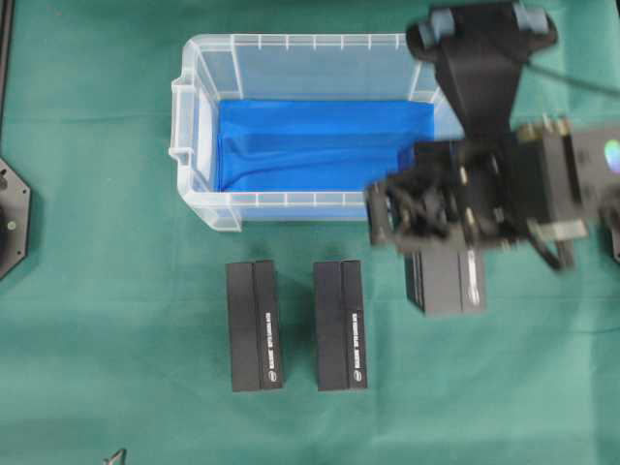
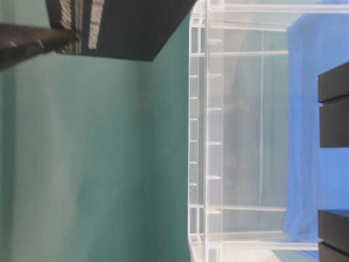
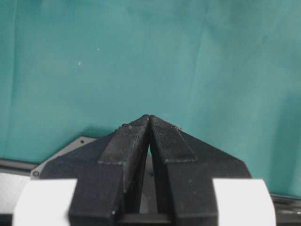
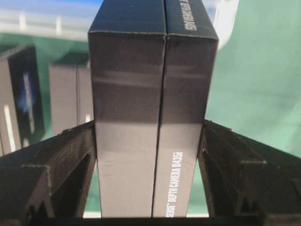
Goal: Take the box out of the case with the right arm.
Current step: 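Carry the box forward and lower it right of the other boxes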
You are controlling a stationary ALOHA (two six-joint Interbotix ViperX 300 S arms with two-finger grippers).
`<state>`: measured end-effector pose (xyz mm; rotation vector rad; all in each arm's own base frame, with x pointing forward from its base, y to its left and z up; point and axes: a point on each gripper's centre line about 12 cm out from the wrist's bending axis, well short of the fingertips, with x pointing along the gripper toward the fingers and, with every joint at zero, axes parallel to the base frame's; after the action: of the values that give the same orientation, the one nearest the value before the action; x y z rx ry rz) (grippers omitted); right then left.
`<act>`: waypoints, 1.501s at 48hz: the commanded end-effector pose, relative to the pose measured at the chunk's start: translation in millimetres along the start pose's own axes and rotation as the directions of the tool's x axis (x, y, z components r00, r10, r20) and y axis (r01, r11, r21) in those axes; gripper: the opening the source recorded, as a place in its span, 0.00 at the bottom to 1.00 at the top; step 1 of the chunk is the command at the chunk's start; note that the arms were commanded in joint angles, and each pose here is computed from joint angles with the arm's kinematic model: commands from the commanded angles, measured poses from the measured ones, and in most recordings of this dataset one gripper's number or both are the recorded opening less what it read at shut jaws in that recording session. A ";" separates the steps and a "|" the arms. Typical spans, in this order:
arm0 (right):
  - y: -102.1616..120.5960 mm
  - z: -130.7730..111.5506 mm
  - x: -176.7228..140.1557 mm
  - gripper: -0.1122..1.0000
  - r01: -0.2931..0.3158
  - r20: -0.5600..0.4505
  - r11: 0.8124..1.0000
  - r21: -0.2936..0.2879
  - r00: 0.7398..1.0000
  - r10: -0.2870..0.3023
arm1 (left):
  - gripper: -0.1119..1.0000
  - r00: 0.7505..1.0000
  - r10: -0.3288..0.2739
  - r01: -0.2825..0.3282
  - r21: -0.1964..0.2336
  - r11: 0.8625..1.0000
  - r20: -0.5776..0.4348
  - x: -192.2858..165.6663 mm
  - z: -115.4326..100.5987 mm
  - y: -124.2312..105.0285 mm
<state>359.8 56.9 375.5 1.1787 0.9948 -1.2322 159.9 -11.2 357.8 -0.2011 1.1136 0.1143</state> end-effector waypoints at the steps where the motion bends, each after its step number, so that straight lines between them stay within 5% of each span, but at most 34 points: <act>1: -7.4 -11.8 -22.7 0.69 -0.062 -0.018 0.998 0.004 0.998 0.062 | 0.12 1.000 -0.002 0.002 0.002 1.000 0.017 -4.3 4.0 -0.7; 16: -9.0 -56.3 -31.5 0.69 -0.059 -0.032 0.998 -0.004 0.998 0.059 | 0.12 1.000 -0.004 0.004 0.001 1.000 0.021 -5.5 3.3 -0.5; 45: -8.8 -58.0 -24.5 0.69 -0.022 -0.017 1.000 -0.007 1.000 0.022 | 0.12 1.000 -0.005 0.004 0.001 1.000 0.019 -5.1 3.5 -0.7; 72: -10.6 -82.2 61.4 0.69 -0.003 -0.067 1.000 -0.007 0.998 0.003 | 0.12 1.000 -0.002 0.002 -0.002 1.000 0.015 -4.0 4.2 -0.7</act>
<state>362.7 127.5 302.0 1.1951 1.0490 -1.2200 159.9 -11.5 357.8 -0.2002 1.1137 0.1130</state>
